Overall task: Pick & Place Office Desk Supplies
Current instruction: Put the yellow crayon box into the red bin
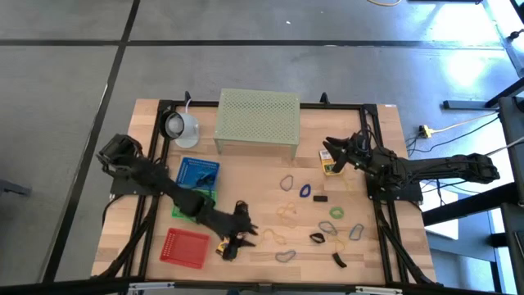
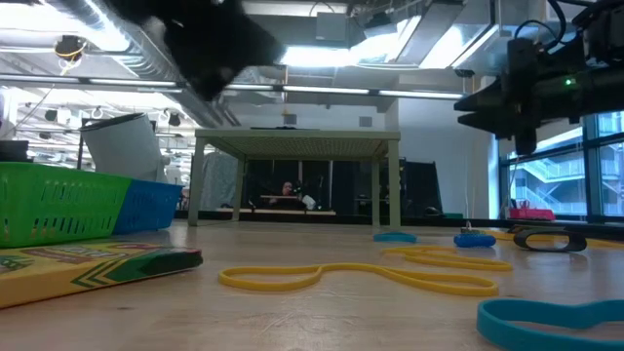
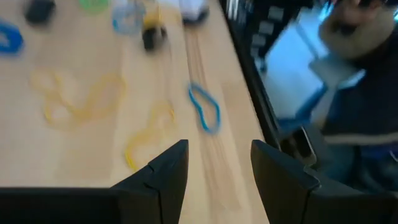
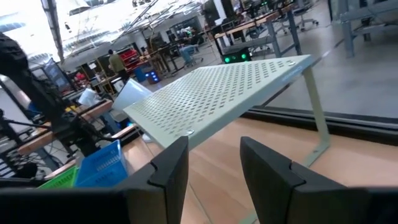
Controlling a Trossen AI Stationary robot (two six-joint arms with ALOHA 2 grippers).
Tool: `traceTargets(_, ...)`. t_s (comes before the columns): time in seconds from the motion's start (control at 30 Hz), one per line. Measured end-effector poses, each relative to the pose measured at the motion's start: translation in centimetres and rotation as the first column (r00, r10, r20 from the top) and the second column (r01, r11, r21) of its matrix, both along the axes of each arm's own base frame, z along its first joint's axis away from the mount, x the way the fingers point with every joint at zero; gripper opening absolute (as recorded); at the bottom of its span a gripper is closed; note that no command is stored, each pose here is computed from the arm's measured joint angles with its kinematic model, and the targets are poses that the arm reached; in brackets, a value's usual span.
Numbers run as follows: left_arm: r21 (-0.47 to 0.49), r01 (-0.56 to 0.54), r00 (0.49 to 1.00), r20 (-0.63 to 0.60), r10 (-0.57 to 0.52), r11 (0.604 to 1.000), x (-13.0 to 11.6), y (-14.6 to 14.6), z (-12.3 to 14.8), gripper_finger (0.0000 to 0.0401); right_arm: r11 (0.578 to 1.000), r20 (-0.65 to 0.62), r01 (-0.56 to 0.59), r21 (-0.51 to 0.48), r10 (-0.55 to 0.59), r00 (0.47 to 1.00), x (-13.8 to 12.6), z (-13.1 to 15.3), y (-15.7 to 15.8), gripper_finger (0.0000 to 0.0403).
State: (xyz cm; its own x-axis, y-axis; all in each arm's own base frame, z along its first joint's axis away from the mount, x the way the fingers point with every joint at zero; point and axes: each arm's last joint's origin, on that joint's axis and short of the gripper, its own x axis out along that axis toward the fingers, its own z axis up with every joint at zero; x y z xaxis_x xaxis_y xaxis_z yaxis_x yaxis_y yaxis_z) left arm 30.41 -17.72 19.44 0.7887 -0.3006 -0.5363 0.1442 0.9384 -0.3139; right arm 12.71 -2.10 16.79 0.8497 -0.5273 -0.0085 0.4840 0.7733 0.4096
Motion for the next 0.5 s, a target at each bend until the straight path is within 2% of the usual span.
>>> traceTargets(0.2,0.096,0.006,0.964,-0.265,0.02,0.995,-1.9,-3.2,1.9,0.0169,1.0,0.004,0.011,0.006,-0.011,1.0,0.0,0.0,0.0,0.0146)
traceTargets(0.3,0.142,0.008,0.923,-0.382,0.047,0.99,-2.6,-4.5,1.0,0.0169,1.0,0.002,0.019,0.005,-0.019,1.0,0.0,0.0,0.0,0.0146)
traceTargets(0.5,0.131,0.072,0.897,-0.442,-0.007,0.989,-1.2,-7.1,-0.6,0.0169,1.0,-0.019,0.027,0.006,-0.027,0.999,0.0,-0.2,-0.1,0.0146)
